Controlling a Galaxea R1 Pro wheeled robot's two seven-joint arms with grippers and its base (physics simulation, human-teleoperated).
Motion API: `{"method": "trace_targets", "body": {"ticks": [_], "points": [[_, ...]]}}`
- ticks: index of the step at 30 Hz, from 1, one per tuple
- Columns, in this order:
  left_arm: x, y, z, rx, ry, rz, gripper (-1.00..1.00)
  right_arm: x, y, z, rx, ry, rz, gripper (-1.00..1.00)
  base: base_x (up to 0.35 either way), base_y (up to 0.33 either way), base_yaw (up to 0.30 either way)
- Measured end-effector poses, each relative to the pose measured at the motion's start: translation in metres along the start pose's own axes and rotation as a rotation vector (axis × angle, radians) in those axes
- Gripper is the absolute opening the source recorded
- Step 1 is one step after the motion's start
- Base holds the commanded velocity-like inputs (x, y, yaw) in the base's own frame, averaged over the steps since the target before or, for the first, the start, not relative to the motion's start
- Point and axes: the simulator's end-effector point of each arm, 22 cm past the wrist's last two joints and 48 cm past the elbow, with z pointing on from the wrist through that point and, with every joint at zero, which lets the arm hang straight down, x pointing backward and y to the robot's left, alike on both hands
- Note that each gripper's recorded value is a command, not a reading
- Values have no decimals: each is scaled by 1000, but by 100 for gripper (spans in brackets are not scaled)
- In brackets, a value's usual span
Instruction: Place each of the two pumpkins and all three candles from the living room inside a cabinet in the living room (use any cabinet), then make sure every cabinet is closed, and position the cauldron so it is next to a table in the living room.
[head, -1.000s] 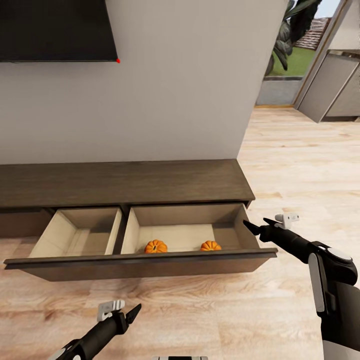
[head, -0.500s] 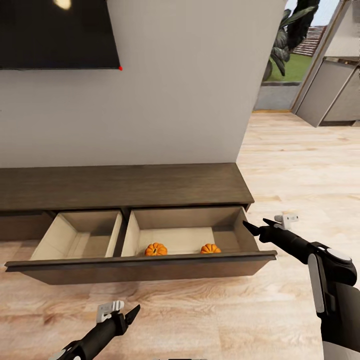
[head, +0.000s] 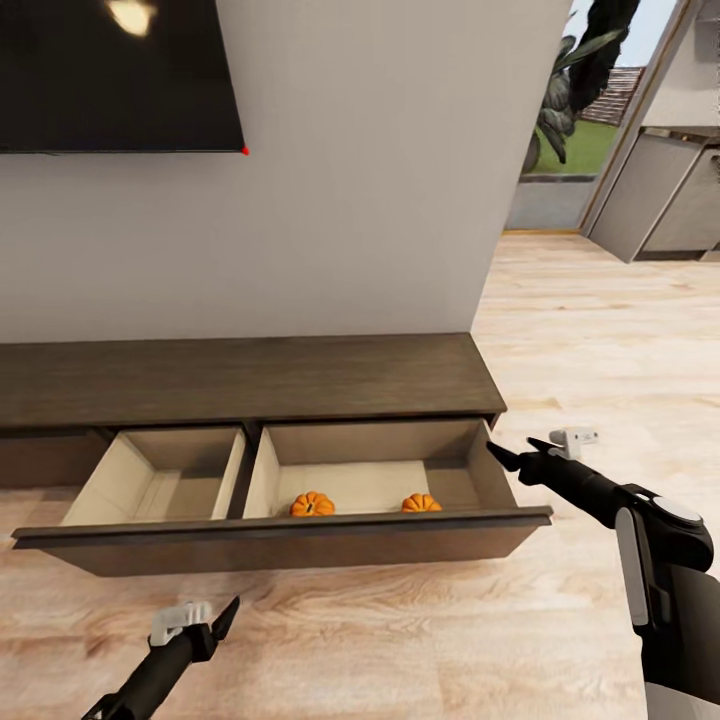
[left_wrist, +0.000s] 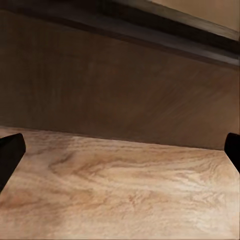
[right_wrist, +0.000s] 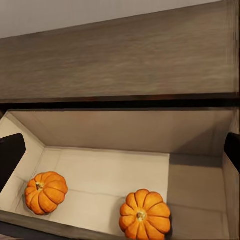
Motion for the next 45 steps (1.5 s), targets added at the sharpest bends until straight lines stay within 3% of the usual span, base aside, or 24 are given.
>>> {"method": "trace_targets", "body": {"ticks": [4, 7, 11, 20, 28, 34, 45], "points": [[2, 1, -2, -6, -34, 39, 100, -3, 0, 1, 18, -11, 7, 100, 0, 0, 0], [13, 0, -3, -8, -26, 109, 100, -4, 4, 4, 36, -28, 29, 100, 0, 0, 0], [21, 0, -4, -7, -20, 142, 100, -7, 6, 4, 50, -39, 37, 100, 0, 0, 0], [42, 4, -8, -13, -2, 134, 100, -14, 10, 1, 47, -53, 34, 100, 0, 0, 0], [39, 5, -9, -14, -13, 128, 100, -19, 26, 3, 18, -54, 12, 100, 0, 0, 0], [32, 5, -9, -27, -27, 142, 100, -24, 27, 0, 17, -63, 9, 100, 0, 0, 0], [28, 6, -7, -40, -42, 129, 100, -31, 29, -5, 16, -78, 3, 100, 0, 0, 0]]}}
